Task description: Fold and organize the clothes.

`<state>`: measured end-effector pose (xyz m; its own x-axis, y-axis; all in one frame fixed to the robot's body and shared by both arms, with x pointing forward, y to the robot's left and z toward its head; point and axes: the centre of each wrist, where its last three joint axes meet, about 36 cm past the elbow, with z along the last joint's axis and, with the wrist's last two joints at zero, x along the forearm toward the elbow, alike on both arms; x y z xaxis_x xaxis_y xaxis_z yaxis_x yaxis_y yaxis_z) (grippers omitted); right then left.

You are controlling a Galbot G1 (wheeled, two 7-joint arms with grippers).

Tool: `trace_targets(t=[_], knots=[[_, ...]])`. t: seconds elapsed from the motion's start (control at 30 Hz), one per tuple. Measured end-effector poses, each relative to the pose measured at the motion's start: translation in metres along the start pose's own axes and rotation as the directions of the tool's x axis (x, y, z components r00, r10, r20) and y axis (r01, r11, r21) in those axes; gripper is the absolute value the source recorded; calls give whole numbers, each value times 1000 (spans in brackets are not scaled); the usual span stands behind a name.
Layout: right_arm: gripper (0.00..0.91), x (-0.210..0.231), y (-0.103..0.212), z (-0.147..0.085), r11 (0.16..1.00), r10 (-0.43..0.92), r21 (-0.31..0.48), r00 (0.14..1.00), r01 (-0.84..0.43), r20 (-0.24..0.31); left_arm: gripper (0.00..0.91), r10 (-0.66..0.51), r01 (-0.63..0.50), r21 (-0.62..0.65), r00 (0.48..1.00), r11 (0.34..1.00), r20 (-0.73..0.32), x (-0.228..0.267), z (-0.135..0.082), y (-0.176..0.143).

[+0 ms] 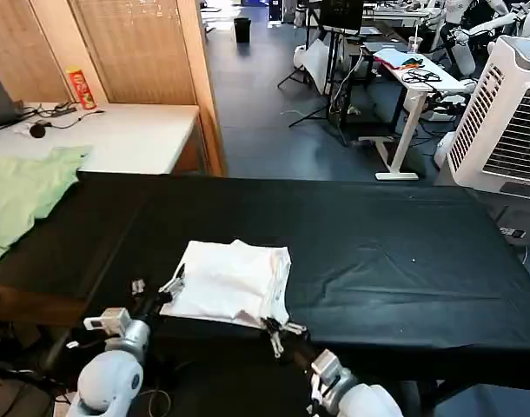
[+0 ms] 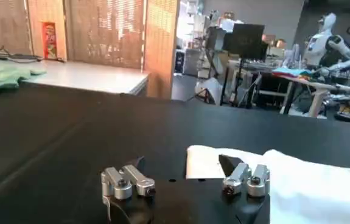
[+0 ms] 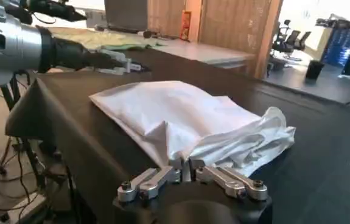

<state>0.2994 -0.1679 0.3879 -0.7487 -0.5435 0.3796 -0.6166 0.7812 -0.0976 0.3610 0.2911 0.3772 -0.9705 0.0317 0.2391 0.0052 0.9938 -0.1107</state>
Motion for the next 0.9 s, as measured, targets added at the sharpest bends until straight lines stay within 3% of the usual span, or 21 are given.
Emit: trace_targets(t=[0.03,0.07,0.1,0.3,0.47,0.67,0.7,0.73,0.77,0.8,0.83,0.9], knots=[[127,4,0,0,1000,7,-8,1000,-7,-12,878,-1,1,1,1000,1000,1,-1,0,0],[302,9,1,0,1000,14,-18,1000,-14,-24,878,-1,1,2,1000,1000,1,-2,0,0],[878,14,3,-1,999,24,-31,999,-25,-36,878,0,0,2,1000,1000,1,-4,0,0],[878,29,14,-8,988,97,-116,995,-97,-12,878,14,-14,32,1000,999,-1,-10,1,-1],[878,37,13,-15,976,132,-178,991,-128,11,878,41,-38,128,999,991,-24,-11,4,-2],[878,42,8,-25,970,154,-194,987,-144,37,878,85,-65,268,994,961,-64,-6,10,-4],[878,43,7,-25,970,157,-194,987,-147,40,683,90,-67,282,993,957,-70,-6,10,-4],[878,43,7,-26,970,159,-195,986,-148,42,293,98,-70,304,992,950,-77,-6,10,-3],[878,44,7,-26,969,161,-196,986,-149,44,137,105,-73,326,991,943,-82,-7,10,-2],[878,44,7,-26,969,163,-197,986,-152,45,39,112,-76,342,990,937,-85,-7,9,-2],[878,44,7,-26,968,166,-198,985,-154,45,0,121,-81,359,989,930,-88,-7,9,-1],[878,45,6,-27,967,170,-199,984,-157,47,0,133,-88,382,986,920,-95,-7,8,0]])
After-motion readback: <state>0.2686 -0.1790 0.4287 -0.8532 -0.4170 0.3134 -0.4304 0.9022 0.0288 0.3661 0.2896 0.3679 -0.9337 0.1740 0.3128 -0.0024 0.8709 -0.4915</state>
